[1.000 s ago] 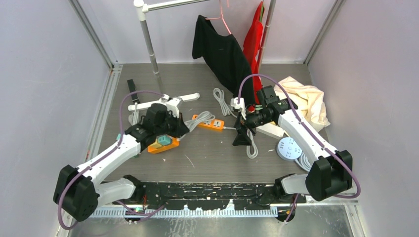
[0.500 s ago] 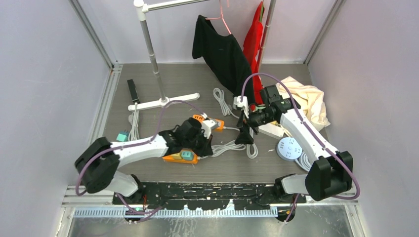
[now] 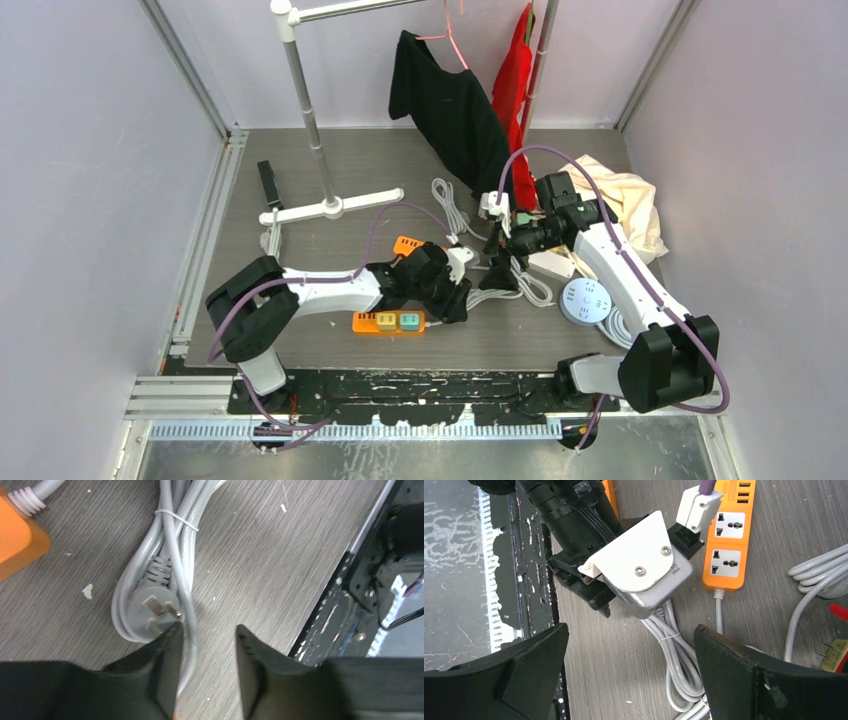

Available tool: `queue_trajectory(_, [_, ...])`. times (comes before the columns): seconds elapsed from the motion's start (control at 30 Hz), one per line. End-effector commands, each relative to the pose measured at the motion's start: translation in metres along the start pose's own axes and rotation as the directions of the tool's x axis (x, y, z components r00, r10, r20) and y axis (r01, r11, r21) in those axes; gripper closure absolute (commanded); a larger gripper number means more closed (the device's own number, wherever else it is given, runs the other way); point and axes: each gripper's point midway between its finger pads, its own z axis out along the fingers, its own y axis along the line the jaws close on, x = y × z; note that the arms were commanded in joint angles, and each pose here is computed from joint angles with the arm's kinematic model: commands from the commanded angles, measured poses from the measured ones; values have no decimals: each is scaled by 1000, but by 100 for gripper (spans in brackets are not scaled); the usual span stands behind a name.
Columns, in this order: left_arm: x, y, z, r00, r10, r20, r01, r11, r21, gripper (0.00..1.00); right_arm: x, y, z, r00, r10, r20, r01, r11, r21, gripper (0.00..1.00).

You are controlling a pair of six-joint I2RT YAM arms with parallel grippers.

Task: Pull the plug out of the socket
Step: Move the socket to the center of the board.

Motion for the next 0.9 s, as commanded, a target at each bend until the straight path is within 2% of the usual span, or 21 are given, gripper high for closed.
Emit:
queue_trajectory(0.0, [-48,-16,-9,987,42,152,-44,999,8,49,-24,7,-13,994,-87,70,87,996,5,0])
queue_trajectory(0.1, [-59,-18,-26,980,71,188,-70,997,-13,40,-25,10,-16,991,-101,83,101,995,0,0])
queue_trajectory(0.27, [-67,-23,-65,957,159,243,-153,987,-43,39,-27,19,-19,985,-128,114,131,991,-28,0])
queue_trajectory(0.43, [-57,-11,-110,914,276,296,-243,960,-142,38,-28,28,-18,975,-152,161,163,985,-58,0])
queue_trajectory(0.53, [-47,2,-133,886,337,320,-275,935,-224,30,-24,37,-12,964,-168,207,191,977,-98,0])
queue_trajectory(0.63, [-36,22,-155,857,381,346,-269,905,-330,15,-16,48,-6,942,-214,257,255,957,-140,0])
queue_trajectory(0.73, [-35,33,-179,805,413,426,-239,883,-405,0,-15,48,4,936,-236,261,282,947,-155,0])
queue_trajectory(0.8, [-33,40,-191,769,426,476,-209,872,-442,1,-17,43,17,938,-256,235,295,944,-149,0])
queue_trajectory(0.87, [-29,49,-204,760,423,494,-163,859,-485,1,-19,33,37,943,-278,185,298,950,-95,0])
